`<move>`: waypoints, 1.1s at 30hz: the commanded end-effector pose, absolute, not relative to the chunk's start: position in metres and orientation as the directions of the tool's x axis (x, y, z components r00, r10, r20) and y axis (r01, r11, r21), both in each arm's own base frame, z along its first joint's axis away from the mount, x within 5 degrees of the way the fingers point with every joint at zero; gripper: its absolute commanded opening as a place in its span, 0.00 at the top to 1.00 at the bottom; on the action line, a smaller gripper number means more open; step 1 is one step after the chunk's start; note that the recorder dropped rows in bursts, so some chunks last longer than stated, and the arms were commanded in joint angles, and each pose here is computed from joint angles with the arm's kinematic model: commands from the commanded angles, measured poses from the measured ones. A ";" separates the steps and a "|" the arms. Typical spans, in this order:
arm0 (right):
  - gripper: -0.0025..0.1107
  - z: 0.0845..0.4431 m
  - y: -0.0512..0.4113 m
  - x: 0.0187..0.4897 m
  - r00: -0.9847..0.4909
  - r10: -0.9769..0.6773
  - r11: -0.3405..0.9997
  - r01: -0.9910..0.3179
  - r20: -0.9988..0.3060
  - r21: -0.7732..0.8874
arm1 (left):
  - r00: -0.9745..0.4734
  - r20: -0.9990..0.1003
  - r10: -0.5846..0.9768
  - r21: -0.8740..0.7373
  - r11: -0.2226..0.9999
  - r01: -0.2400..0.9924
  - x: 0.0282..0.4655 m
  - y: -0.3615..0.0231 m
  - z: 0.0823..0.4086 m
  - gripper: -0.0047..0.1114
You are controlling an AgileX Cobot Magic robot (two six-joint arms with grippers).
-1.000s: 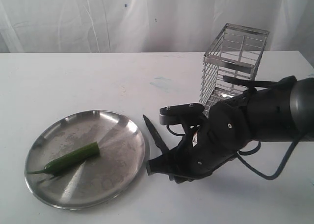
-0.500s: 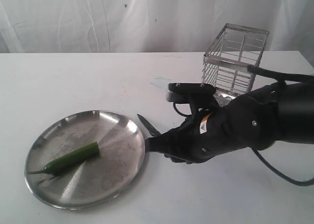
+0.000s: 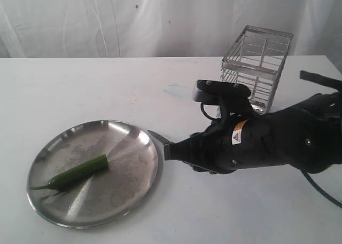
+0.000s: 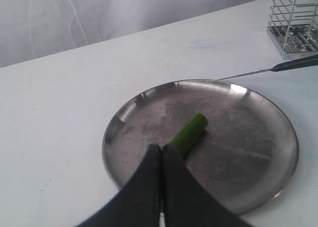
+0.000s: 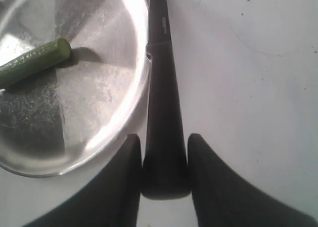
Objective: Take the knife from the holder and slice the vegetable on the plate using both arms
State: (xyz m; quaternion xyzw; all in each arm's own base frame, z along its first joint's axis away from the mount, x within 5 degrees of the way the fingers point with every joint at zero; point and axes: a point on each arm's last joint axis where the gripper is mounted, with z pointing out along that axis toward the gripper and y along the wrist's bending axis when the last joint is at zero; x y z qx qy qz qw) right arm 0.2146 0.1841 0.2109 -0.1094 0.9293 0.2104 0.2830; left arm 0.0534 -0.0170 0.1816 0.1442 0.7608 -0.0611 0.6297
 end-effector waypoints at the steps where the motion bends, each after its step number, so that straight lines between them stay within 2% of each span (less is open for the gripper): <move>1: 0.98 0.222 0.184 0.216 -0.771 -0.047 0.873 -0.340 -0.635 0.349 | -0.167 -0.977 0.136 0.081 0.951 0.299 0.053 -0.017 0.180 0.96; 13: 0.98 0.216 0.173 0.214 -0.754 -0.015 0.878 -0.324 -0.657 0.352 | -0.167 -0.977 0.136 0.081 0.951 0.299 0.053 -0.017 0.180 0.96; 33: 0.98 0.249 0.151 0.201 -0.636 0.101 0.848 -0.347 -0.765 0.400 | -0.167 -0.977 0.136 0.081 0.951 0.299 0.053 -0.017 0.180 0.96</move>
